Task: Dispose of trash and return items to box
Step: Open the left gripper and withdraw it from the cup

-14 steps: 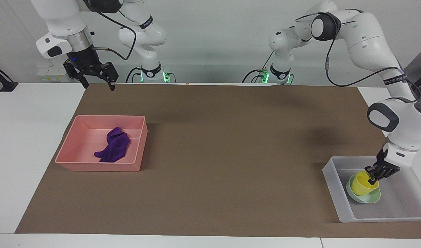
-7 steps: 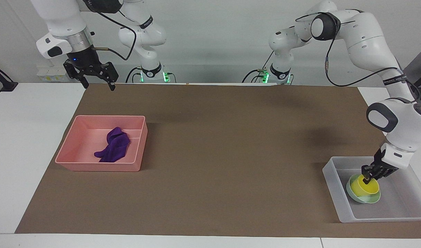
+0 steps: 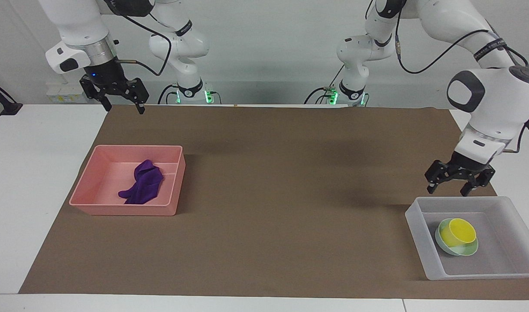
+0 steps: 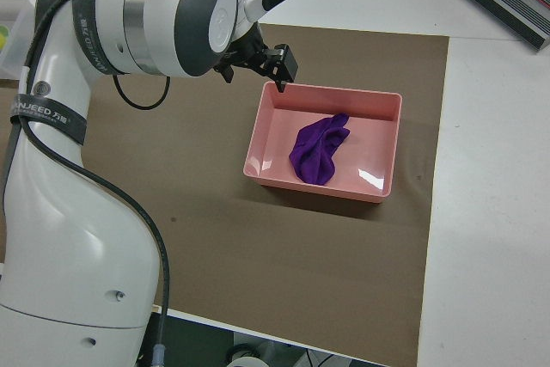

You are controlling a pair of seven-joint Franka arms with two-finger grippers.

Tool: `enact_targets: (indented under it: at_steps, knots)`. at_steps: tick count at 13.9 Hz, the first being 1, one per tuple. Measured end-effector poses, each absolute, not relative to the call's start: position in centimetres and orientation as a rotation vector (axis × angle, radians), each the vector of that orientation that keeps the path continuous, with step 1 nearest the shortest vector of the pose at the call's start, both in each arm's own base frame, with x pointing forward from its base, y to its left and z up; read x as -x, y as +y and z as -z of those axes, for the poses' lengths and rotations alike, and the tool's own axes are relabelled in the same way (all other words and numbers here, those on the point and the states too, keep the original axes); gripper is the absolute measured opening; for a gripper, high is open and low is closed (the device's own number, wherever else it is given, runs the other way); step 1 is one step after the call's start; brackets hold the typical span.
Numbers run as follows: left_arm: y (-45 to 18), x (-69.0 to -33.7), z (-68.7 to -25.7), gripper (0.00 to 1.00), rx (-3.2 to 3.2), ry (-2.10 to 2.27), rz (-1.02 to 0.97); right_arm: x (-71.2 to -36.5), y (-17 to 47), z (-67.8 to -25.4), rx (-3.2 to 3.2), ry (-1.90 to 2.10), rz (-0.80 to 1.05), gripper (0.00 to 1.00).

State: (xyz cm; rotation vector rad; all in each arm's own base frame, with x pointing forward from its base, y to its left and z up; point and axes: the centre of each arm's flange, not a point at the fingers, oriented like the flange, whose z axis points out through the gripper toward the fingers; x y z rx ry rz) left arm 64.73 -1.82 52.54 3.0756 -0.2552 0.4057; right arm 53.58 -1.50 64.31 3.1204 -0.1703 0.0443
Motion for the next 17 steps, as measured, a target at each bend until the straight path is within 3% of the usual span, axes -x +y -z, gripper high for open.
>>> enact_targets:
  at_steps: [3, 8, 13, 17]
  knots:
    - [-6.5, -60.8, -55.0, 1.0, -3.089, -0.269, -0.349, -53.6, -1.5, -64.3, -3.12, -0.17, -0.044, 1.0]
    - [-6.4, -55.8, -61.2, 1.0, -3.124, -0.271, -0.275, -53.6, -1.5, -64.3, -3.12, -0.171, -0.044, 1.0]
    - [-5.7, -55.2, -65.2, 1.0, -3.153, -0.261, -0.155, -53.6, -1.5, -64.3, -3.12, -0.171, -0.044, 1.0]
    - [-5.8, -55.3, -65.1, 1.0, -3.157, -0.264, -0.048, -53.6, -1.5, -64.3, -3.12, -0.171, -0.044, 1.0]
